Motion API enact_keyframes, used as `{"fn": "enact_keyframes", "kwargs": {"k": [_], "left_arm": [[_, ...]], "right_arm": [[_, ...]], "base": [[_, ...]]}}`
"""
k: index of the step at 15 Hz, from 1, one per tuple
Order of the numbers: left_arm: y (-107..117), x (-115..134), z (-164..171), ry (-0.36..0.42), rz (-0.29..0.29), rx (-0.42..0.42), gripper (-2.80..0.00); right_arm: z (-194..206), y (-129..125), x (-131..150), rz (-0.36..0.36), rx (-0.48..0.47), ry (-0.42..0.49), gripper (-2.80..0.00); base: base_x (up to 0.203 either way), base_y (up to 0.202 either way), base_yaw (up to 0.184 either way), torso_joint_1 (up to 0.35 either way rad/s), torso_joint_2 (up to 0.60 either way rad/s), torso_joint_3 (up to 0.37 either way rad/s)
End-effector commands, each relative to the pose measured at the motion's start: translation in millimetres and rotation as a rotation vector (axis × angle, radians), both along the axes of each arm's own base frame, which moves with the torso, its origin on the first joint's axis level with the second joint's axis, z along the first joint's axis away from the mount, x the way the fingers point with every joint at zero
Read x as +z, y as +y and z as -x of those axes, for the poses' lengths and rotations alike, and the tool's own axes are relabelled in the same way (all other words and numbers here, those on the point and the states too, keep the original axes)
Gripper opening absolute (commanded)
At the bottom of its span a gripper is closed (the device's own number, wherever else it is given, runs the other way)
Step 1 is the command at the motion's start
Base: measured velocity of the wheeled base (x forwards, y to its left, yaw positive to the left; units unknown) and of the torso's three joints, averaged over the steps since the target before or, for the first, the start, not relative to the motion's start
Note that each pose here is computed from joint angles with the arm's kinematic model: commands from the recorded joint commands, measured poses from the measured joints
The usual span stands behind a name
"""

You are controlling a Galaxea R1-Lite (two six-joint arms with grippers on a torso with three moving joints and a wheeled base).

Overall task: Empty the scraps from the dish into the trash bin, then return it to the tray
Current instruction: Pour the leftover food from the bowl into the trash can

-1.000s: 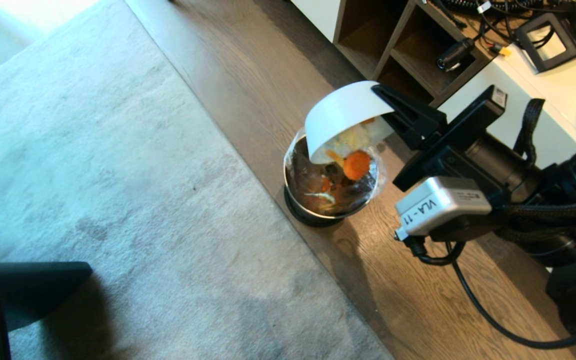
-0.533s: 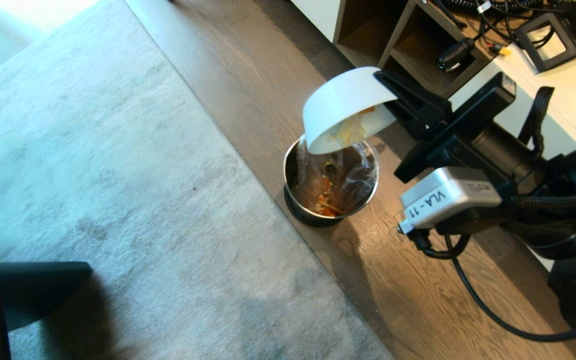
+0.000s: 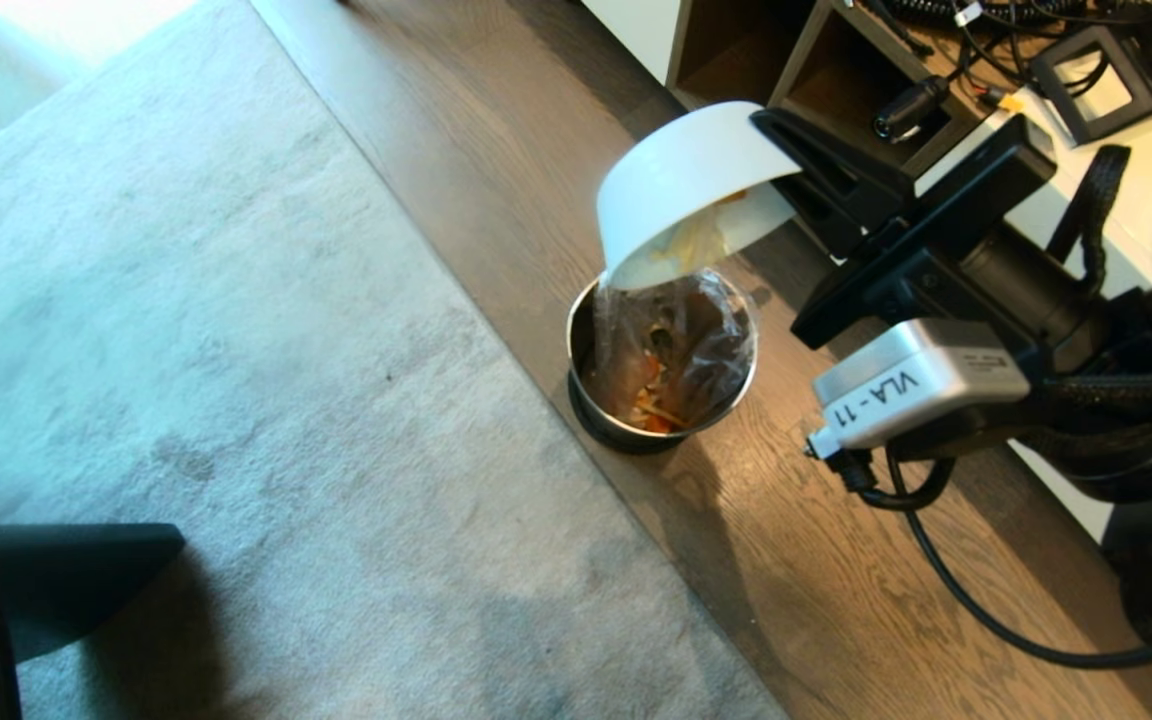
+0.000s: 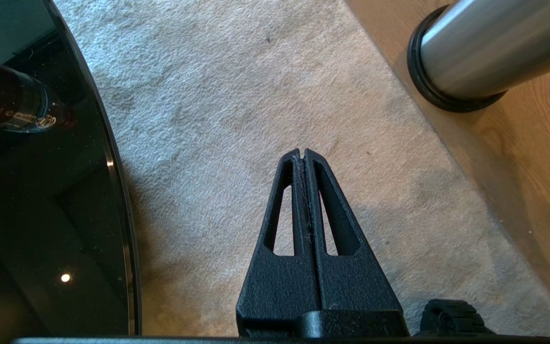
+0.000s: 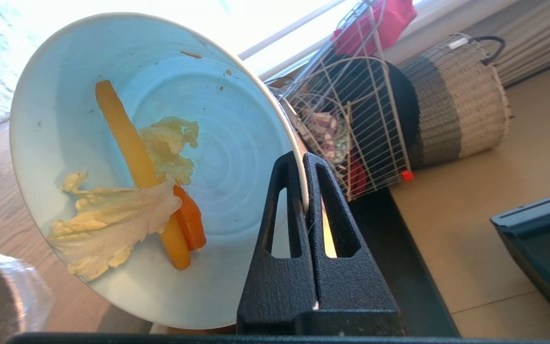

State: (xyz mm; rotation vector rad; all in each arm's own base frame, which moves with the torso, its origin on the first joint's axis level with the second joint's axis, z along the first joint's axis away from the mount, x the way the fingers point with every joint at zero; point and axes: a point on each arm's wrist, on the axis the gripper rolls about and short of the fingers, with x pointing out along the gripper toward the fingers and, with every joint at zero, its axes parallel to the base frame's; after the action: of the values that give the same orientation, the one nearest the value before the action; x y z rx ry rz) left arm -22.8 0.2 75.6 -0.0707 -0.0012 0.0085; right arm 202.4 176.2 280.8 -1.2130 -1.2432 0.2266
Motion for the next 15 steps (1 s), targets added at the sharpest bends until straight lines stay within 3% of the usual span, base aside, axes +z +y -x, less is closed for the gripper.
{"fn": "enact_keyframes", "kwargs": {"k": [1,12,15], "left_arm": [[0.0,0.0,0.0,-0.001,0.001,0.001,-2.80],[0.0,0.0,0.0,-0.001,0.001,0.001,-2.80],[0.0,0.0,0.0,-0.001,0.001,0.001,-2.80]], "right_arm": [[4.5,-3.3,4.5,-0.023,0.003,-0.049,-2.80],[22.2,-3.2,15.6,-0.046,0.056,-0.088,-2.80],[27.3,-7.9,27.8,-0.081,0.054,-0.122,-2.80]], "base": [[0.000,0.000,0.000,0.000,0.00,0.000],[0.000,0.000,0.000,0.000,0.00,0.000],[0.000,0.000,0.000,0.000,0.00,0.000]]}}
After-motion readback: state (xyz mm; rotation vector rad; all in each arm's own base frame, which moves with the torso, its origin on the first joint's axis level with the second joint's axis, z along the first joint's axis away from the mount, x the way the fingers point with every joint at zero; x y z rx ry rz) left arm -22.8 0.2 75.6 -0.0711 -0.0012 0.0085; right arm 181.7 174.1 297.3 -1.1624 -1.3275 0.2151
